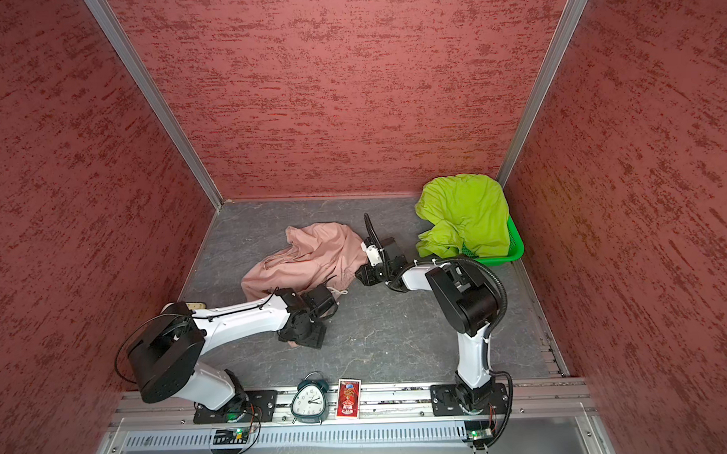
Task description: Fold and stack the shorts
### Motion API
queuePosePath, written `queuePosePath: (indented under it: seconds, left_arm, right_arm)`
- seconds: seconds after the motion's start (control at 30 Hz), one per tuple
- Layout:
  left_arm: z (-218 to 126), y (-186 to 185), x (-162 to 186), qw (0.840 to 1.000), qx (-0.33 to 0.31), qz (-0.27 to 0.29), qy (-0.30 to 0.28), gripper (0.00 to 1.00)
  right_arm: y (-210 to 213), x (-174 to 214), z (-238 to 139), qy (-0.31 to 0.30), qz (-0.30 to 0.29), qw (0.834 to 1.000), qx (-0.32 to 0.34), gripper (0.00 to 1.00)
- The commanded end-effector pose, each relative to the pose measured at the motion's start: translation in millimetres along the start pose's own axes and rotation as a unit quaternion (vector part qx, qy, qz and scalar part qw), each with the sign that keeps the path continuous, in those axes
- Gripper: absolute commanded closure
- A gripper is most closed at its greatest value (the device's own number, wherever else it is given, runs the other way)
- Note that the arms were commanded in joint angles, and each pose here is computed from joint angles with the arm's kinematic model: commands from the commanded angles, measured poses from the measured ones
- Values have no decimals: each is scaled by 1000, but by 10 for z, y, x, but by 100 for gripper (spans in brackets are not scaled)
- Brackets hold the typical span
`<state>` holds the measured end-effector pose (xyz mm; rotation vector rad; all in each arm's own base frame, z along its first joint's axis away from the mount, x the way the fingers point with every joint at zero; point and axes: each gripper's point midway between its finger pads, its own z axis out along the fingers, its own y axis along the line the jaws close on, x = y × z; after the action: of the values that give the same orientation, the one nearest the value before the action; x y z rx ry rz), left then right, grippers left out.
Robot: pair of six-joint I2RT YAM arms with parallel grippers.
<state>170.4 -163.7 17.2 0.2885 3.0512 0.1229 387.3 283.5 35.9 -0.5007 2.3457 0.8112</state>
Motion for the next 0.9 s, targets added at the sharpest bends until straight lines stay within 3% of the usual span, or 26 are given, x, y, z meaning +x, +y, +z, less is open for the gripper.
queuePosePath:
  seconds: [0.0,0.03,0.13,0.2,0.5,0.53,0.7,0.8,0.87]
  left_arm:
    - [25,81,-35,1000,-11,-6,-10,60]
    - [21,98,-53,1000,-12,-6,-12,71]
    - [0,121,-125,1000,-8,-11,-20,91]
    - [-54,110,-179,1000,2,-12,-29,100]
    - [-788,129,-413,993,78,-2,-88,100]
    - [-884,127,-447,991,91,-2,-97,100]
    - [-1287,262,-643,979,142,-29,-143,100]
    - [-1411,402,-763,976,145,-42,-158,100]
    - [-1497,459,-841,974,148,-44,-167,100]
  right_arm:
    - [162,-252,6,-41,-24,998,-33,67]
    - [166,-294,1,-48,-26,998,-33,76]
    - [200,-391,-24,-58,-29,997,-35,100]
    - [223,-420,-76,-60,-29,997,-34,100]
    - [239,-266,-563,-10,-26,999,20,100]
    - [248,-251,-615,-5,-30,999,25,98]
    - [279,-153,-903,-6,-46,997,55,65]
    - [470,6,-951,-5,-101,992,72,43]
    - [632,119,-924,-4,-136,988,74,36]
